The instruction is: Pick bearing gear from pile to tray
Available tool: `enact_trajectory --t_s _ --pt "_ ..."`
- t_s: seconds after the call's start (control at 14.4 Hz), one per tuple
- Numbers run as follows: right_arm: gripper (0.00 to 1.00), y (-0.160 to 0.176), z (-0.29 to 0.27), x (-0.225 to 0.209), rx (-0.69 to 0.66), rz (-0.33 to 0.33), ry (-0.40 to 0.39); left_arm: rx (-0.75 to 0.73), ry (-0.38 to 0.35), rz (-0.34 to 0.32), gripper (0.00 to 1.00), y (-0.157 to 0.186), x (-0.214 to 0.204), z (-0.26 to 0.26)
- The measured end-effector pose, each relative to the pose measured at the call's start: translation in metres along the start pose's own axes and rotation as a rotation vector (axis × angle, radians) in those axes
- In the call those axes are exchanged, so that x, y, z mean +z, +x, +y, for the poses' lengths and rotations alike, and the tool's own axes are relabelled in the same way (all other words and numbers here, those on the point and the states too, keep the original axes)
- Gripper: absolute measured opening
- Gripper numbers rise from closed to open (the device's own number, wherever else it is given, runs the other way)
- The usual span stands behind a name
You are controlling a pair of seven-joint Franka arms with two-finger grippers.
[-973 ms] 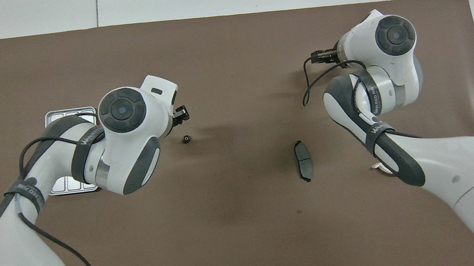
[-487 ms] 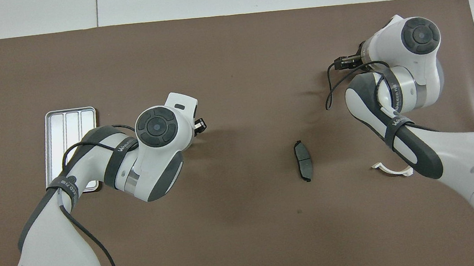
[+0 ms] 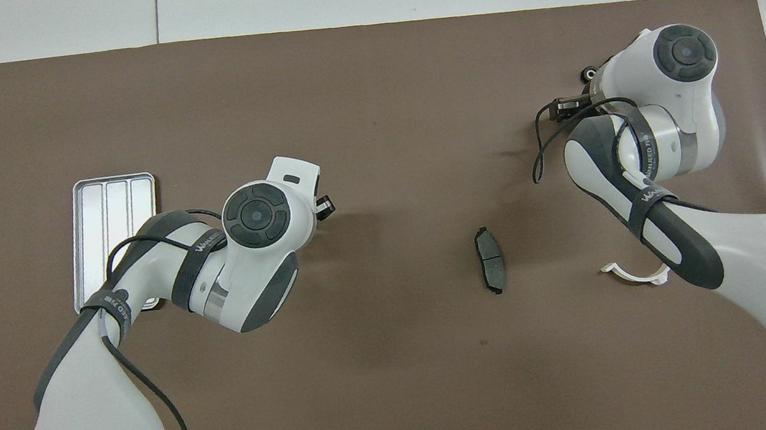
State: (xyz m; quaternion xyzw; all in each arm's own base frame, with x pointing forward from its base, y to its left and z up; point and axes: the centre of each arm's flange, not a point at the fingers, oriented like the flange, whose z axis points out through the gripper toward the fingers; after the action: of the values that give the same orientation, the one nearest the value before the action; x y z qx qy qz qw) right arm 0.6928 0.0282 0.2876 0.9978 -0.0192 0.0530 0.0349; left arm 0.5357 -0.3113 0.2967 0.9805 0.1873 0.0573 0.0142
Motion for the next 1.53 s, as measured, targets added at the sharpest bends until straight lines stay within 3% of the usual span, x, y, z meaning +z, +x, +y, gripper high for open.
enact_trajectory --t_s 0.35,0.56,0.76,1.11,1.39,1.53 --pt "0.58 0.0 0.012 0.0 0.017 -0.01 -0.003 -0.007 0.011 0.019 0.24 0.027 -0.03 -0.015" --pt "0.55 -0.001 0.011 -0.001 0.017 -0.012 0.0 0.014 0.03 0.051 0.24 0.078 -0.091 -0.069" --pt "0.53 -0.004 0.012 -0.001 0.018 -0.016 0.001 0.082 0.045 0.046 0.24 0.133 -0.115 -0.149" --pt "0.5 -0.009 0.011 -0.002 0.017 -0.023 0.002 0.208 -0.006 0.01 0.24 0.198 -0.092 -0.291" --pt "0.35 -0.011 0.008 -0.004 0.013 -0.025 0.006 0.219 -0.045 -0.002 0.24 0.192 -0.038 -0.29" --pt "0.35 -0.012 0.008 -0.004 0.013 -0.025 0.006 0.232 -0.052 0.005 0.24 0.185 -0.015 -0.282"
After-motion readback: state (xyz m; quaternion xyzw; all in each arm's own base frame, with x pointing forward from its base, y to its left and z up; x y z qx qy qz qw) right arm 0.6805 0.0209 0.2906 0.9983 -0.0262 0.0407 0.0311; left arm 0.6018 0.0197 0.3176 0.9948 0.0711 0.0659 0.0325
